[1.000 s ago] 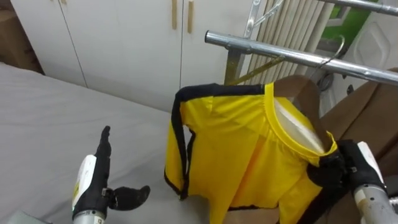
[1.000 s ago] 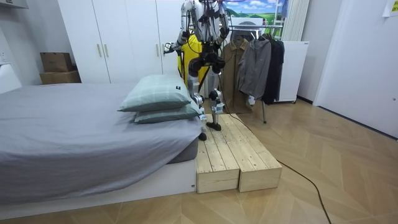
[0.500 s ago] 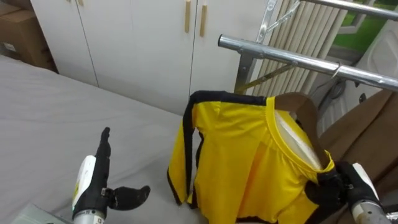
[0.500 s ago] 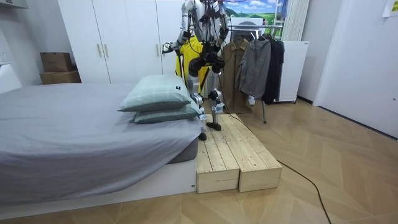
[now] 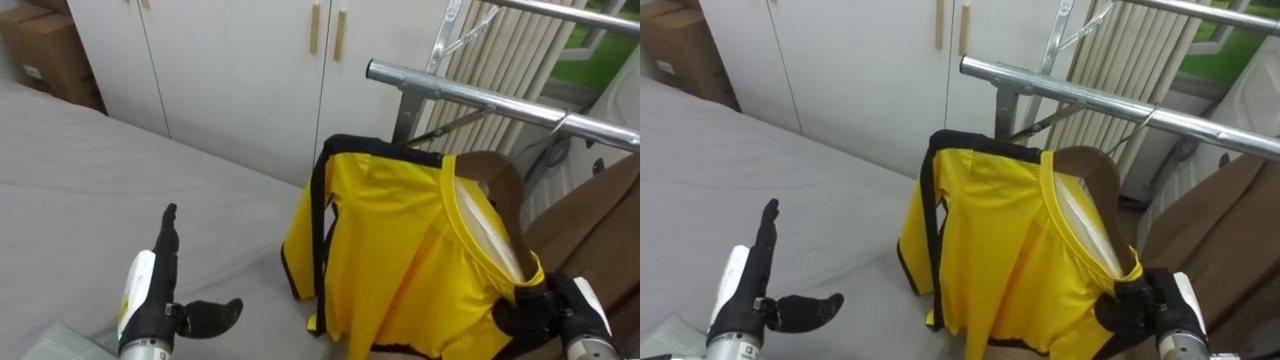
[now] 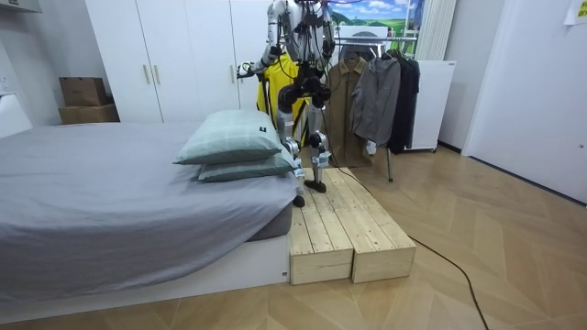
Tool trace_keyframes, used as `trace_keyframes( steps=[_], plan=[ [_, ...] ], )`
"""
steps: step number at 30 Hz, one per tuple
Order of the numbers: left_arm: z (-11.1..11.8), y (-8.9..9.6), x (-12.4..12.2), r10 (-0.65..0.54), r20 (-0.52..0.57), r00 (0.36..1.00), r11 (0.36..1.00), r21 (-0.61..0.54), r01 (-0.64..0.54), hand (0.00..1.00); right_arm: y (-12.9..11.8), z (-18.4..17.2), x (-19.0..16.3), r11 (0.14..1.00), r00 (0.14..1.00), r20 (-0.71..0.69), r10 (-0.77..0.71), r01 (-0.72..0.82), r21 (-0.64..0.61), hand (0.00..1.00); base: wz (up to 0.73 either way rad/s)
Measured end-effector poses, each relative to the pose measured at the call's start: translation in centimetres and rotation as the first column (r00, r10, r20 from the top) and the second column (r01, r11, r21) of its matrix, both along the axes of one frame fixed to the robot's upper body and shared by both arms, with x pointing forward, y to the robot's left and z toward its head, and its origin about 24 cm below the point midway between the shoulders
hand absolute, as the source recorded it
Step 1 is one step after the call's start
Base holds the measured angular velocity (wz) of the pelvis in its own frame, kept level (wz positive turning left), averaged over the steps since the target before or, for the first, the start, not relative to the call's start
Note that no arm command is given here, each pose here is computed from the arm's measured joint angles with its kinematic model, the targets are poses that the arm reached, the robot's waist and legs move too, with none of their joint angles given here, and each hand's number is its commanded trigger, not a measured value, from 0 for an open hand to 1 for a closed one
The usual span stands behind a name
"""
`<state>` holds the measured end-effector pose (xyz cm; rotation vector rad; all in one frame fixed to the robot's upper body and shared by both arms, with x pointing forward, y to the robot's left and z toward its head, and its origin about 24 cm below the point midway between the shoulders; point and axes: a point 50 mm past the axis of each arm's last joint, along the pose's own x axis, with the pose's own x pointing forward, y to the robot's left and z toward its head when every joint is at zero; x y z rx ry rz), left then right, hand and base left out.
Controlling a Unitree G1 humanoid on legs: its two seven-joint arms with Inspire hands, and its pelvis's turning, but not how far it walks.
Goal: Hang clothes
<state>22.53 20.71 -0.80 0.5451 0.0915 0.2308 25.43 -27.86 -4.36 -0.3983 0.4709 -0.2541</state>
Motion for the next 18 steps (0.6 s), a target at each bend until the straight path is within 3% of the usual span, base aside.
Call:
trace_keyframes(
  steps=[18],
  plan=[
    [0.26, 0.06, -0.02, 0.024, 0.037, 0.999, 1.000, 0.003, -0.024, 0.00, 0.12, -0.01, -0.01, 1.000, 1.000, 0.007, 0.004, -0.004, -0.012, 1.00, 0.00]
  ],
)
